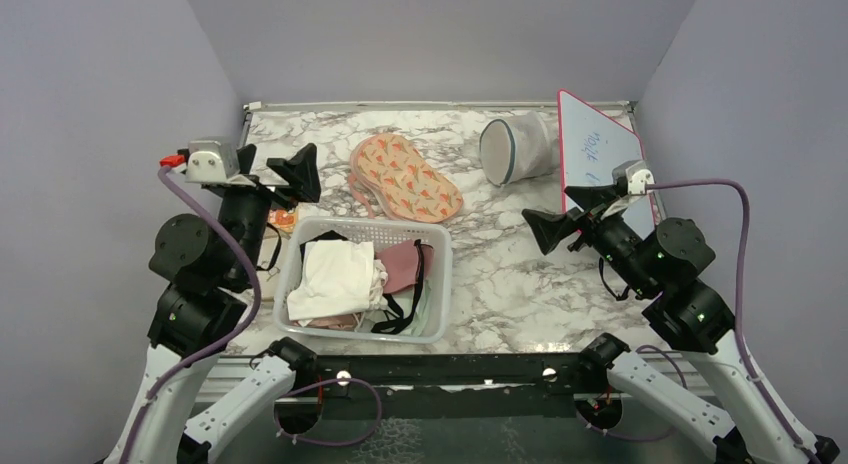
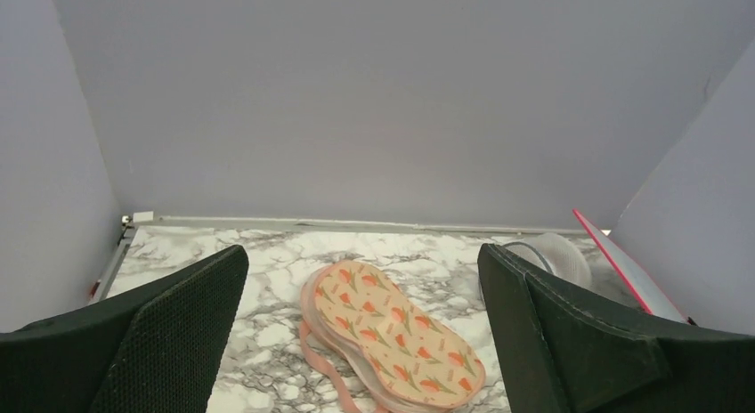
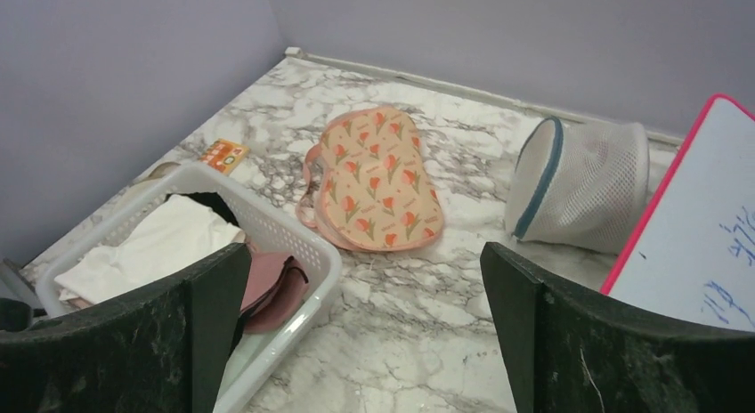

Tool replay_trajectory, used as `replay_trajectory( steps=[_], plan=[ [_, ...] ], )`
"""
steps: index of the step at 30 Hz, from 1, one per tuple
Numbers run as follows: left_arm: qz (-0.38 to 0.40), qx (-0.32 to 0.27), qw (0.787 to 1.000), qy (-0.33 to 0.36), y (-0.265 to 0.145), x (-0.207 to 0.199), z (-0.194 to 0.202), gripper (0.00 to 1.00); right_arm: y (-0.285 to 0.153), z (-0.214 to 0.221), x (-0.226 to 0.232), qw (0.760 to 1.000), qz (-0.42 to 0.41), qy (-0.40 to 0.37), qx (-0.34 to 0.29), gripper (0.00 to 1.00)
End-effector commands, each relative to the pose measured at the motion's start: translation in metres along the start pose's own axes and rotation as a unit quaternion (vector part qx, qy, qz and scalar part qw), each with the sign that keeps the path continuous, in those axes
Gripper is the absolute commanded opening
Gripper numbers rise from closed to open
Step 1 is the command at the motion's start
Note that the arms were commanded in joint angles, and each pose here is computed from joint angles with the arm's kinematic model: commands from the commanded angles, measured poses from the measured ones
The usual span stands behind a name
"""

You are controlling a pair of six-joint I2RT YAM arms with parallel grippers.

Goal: Unzip the laundry bag and remove the bra

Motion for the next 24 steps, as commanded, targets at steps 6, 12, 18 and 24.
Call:
replay_trajectory(
  steps=[6,12,18,24],
  plan=[
    [0.029,0.016,0.999,0.005,0.041,-0.003,0.044,0.99,0.006,0.008,-0.026,0.992,0.109,0.065,-0.014,1.0],
    [0.047,0.056,0.997,0.021,0.058,0.001,0.089,0.99,0.013,0.006,-0.019,0.995,0.075,0.067,-0.021,1.0],
    [0.068,0.126,0.989,0.022,0.071,0.001,0.136,0.99,0.043,0.005,-0.006,0.999,0.008,0.04,0.004,1.0],
    [0.098,0.176,0.979,0.019,0.084,-0.004,0.164,0.99,0.106,0.028,-0.006,0.994,0.005,0.028,0.105,1.0]
  ],
)
Point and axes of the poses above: each gripper's point midway between its finger pads, its own y axis out along the fingers, its own x axis along the line the jaws close on, z = x × y, the point moved 5 cm from there along -y, back along the fingers, and after that the axes turned 3 degrees about -y, right-handed, at the moved point
